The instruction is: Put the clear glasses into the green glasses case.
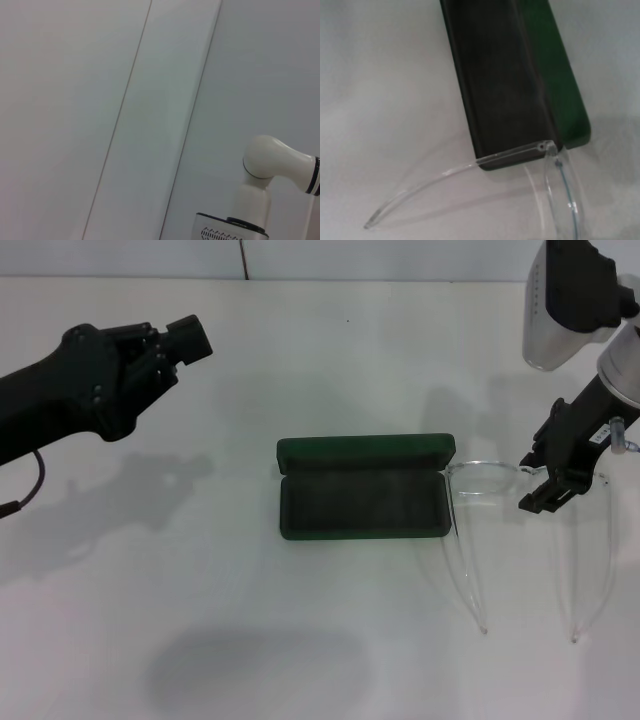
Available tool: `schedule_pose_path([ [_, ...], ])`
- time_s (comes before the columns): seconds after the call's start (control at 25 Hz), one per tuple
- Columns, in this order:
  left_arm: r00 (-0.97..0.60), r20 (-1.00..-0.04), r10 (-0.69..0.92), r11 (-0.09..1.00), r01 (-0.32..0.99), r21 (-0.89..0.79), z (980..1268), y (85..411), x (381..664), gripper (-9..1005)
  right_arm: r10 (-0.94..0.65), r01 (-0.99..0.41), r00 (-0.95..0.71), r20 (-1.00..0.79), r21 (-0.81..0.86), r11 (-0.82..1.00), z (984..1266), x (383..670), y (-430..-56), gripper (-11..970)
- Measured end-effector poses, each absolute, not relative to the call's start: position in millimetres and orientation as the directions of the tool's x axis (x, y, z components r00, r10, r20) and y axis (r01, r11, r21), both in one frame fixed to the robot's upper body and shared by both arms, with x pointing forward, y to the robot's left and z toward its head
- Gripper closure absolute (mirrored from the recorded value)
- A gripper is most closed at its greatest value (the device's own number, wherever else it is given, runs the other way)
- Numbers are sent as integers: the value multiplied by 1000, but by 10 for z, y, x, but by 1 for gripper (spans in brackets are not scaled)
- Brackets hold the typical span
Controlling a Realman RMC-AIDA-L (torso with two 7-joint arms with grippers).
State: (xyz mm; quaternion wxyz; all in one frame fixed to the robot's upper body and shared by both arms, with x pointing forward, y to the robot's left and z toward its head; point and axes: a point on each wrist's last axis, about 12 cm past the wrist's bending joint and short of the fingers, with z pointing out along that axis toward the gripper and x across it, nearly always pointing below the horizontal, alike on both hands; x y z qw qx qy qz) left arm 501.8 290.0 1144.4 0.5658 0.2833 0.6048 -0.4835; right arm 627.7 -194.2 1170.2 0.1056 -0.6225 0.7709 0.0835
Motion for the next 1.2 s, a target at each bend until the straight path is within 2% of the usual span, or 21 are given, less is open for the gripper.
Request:
schedule_pose_path([
  [0.36, -206, -956, -207, 371, 888, -272, 11429, 2896, 5022, 954, -940, -975, -212, -267, -5, 222, 11662, 6278, -1967, 591],
  [1.0, -214, -951, -221, 374, 883, -285, 11386, 2898, 5012, 954, -934, -973, -224, -279, 5, 232, 11636, 6203, -2049, 852],
  [1.2, -219, -950, -224, 370, 882, -291, 11390, 2899, 5012, 954, -920, -971, -228, -318, -2, 241, 11658, 6153, -2116, 872],
])
